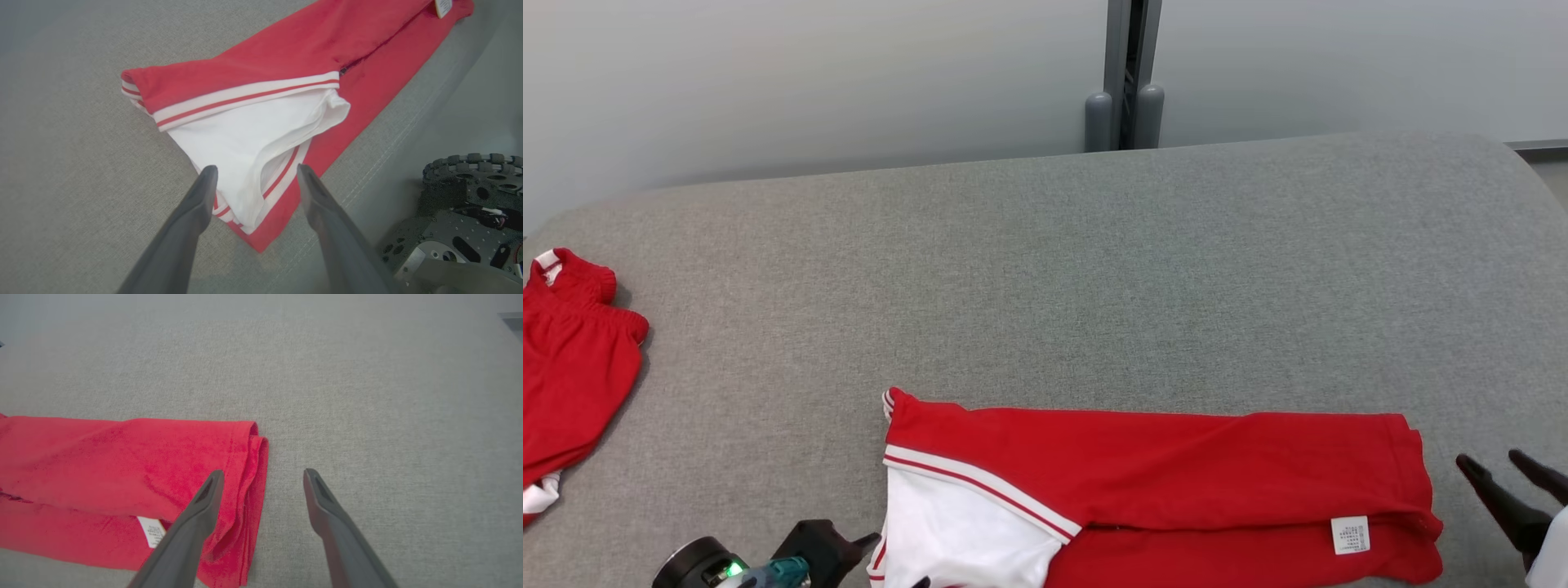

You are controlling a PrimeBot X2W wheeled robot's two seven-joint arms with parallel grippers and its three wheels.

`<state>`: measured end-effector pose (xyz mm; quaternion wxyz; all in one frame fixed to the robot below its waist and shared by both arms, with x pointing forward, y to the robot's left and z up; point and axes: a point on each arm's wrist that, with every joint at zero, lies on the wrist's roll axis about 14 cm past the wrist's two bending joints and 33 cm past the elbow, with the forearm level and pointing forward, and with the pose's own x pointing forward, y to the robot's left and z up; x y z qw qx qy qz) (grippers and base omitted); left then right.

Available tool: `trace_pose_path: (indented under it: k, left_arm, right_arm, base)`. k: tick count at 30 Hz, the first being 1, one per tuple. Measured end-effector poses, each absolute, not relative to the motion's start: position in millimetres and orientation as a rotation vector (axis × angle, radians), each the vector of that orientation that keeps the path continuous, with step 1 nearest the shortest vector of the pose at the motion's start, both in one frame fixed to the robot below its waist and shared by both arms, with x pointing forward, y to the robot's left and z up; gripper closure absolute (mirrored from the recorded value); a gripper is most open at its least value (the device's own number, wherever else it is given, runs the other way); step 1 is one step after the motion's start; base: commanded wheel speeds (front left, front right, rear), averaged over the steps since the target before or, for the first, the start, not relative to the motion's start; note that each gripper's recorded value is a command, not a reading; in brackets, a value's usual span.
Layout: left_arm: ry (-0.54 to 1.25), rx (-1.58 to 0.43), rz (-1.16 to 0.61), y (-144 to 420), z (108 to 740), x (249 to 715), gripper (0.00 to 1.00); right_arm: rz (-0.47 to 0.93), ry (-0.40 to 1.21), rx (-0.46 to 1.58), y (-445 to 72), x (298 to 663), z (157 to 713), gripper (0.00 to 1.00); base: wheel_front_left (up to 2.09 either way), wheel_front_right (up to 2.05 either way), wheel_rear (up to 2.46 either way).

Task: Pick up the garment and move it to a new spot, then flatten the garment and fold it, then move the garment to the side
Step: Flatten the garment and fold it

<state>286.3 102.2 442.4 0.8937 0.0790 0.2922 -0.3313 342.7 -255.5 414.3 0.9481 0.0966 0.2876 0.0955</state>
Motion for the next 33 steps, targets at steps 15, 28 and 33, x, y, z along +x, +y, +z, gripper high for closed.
trace_pose_path:
  k: [15, 28, 33]
  left_arm:
    - [0.121, -0.027, -0.426, 98, 521, 354, 0.0]
    - [-0.114, -0.178, -0.174, 113, 543, 378, 0.0]
    - [-0.049, -0.192, -0.171, 107, 516, 373, 0.0]
  right_arm:
    - [0.141, 0.136, 0.209, -238, 370, 480, 0.0]
    - [0.049, -0.068, 0.207, -227, 368, 509, 0.0]
    - [0.011, -0.026, 0.242, -215, 361, 488, 0.0]
  base:
    - [0.0, 0.0, 0.0]
    - [0.0, 0.0, 0.0]
    - [0.0, 0.0, 0.0]
